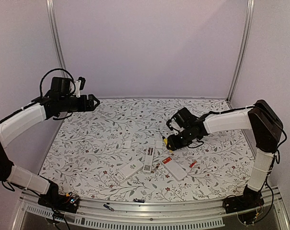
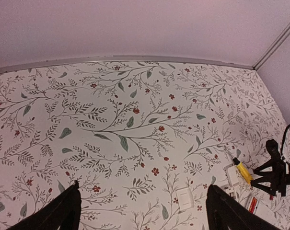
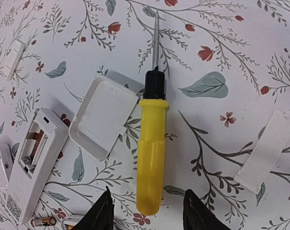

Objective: Unload the batteries from the remote control
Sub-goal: Pick up the screwdriver from the center of the board.

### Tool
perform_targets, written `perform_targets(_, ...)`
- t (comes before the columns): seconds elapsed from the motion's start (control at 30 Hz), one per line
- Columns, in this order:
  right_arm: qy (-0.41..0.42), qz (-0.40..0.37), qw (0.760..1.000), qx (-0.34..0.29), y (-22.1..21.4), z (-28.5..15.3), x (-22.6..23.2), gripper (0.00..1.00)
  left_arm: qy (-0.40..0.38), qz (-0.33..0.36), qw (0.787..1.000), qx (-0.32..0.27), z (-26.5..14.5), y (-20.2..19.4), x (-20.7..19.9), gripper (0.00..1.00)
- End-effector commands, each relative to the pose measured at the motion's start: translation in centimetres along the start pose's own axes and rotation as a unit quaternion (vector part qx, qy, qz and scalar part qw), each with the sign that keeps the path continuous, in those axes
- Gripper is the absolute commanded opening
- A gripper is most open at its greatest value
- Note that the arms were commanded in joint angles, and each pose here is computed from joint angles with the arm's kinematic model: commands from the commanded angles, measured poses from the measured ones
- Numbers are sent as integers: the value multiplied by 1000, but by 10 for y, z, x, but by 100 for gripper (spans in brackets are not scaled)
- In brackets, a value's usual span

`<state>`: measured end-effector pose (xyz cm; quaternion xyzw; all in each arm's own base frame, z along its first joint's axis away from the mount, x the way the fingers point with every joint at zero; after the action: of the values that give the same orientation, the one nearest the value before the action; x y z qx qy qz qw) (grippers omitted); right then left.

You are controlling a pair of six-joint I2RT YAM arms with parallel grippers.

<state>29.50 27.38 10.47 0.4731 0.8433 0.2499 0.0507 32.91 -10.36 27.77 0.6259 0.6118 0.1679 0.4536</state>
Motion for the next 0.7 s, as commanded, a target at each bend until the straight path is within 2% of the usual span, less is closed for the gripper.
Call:
perform_targets(0.0,-25,-4,1000,8,3,7,3,46,-4,5,1000,-8,-5,2,1,90)
perform_targets(0.3,-59,-16,998,21,0,18,5,35,-6,3,1000,-6,-5,2,1,90)
perform_targets(0.67,-62,-21,997,27,-3,26,12,28,-7,3,1000,-5,-4,1,1,90)
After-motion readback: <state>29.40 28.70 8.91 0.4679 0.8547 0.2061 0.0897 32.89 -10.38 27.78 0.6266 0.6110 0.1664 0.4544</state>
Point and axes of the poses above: each gripper's point midway between its finger pads, its own z axis out along the fingers, its own x axis along the line the jaws close on, y = z × x, the point moved 8 cm from there along -z, back along the fingers, and after that the axes turned 6 degrees about -z, right-handed, at the moved point
